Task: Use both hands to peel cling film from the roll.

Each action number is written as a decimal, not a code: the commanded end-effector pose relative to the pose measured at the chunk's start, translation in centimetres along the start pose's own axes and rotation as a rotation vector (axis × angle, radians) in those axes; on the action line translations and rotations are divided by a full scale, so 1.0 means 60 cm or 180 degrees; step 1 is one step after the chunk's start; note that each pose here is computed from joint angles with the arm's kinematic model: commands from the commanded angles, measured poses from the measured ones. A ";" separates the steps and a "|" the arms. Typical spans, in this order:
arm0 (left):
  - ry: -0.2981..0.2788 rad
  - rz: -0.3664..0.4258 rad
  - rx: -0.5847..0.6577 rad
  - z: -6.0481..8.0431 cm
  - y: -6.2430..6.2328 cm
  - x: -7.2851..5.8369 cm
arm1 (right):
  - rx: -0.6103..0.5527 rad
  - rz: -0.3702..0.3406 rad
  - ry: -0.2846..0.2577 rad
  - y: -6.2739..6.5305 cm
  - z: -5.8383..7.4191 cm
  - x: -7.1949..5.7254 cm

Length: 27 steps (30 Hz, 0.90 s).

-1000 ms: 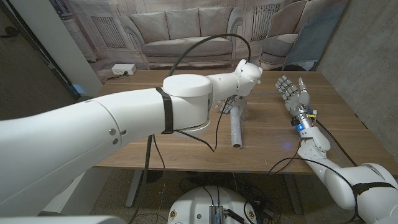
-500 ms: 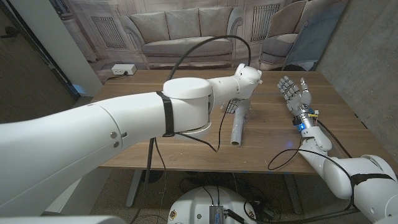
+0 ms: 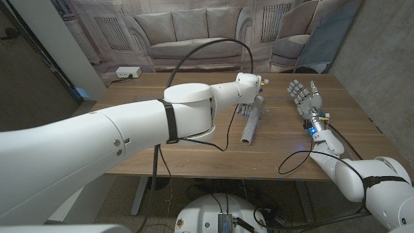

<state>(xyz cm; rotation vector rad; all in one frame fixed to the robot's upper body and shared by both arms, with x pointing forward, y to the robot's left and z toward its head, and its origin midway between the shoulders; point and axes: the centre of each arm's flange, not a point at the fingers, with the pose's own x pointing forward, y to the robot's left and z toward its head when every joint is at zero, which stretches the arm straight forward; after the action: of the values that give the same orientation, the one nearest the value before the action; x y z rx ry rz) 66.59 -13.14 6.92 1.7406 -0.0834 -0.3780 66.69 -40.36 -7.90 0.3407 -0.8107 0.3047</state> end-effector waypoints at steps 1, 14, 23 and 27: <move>-0.0283 0.0481 0.0007 0.010 0.027 0.002 | 0.0039 -0.0027 0.0059 0.003 -0.001 0.018; -0.0440 0.0878 0.0174 0.023 0.032 0.003 | 0.0077 -0.0102 0.0050 -0.003 -0.001 0.016; -0.0436 0.0671 0.0014 0.022 0.034 0.001 | 0.0056 -0.0109 0.0077 -0.005 0.001 0.019; -0.0258 0.0297 -0.0166 0.006 0.038 -0.006 | 0.0021 -0.0067 0.0050 -0.002 0.007 0.025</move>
<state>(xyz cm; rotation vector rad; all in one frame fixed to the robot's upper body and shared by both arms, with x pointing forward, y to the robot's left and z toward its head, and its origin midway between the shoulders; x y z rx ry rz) 66.72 -14.60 8.36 1.6932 -0.3612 -0.3303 67.50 -40.33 -7.29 0.3692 -0.7793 0.2885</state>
